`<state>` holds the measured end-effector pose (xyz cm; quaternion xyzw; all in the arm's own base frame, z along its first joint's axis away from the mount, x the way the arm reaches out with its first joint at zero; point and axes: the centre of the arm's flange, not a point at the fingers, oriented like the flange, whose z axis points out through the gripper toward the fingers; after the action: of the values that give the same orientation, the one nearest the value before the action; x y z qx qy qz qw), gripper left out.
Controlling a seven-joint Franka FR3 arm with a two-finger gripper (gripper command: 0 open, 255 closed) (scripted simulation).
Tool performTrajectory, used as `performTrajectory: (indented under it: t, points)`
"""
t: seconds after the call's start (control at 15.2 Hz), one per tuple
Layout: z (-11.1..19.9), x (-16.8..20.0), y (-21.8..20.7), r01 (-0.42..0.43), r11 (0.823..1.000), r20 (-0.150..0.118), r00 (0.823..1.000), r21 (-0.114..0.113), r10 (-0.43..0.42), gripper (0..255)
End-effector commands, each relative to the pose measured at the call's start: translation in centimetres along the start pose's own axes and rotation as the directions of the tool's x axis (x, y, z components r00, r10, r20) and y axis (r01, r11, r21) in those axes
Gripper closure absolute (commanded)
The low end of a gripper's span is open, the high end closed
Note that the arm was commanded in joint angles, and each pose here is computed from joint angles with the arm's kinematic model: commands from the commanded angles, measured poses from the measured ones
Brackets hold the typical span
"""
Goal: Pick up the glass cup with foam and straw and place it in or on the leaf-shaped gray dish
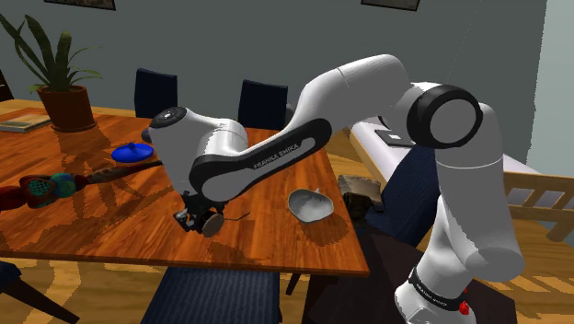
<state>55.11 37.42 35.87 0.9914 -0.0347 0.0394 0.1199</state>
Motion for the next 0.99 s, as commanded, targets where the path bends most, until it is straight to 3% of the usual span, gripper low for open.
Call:
performTrajectory:
  t: [0.0, 0.92]
  points:
    - [-1.0, 0.0, 0.2, 0.0, 1.0, 0.0, 1.0, 0.0, 0.0, 255]
    - [-8.1, 0.6, 2.0, 0.0, 1.0, 0.0, 1.0, 0.0, 0.0, 255]
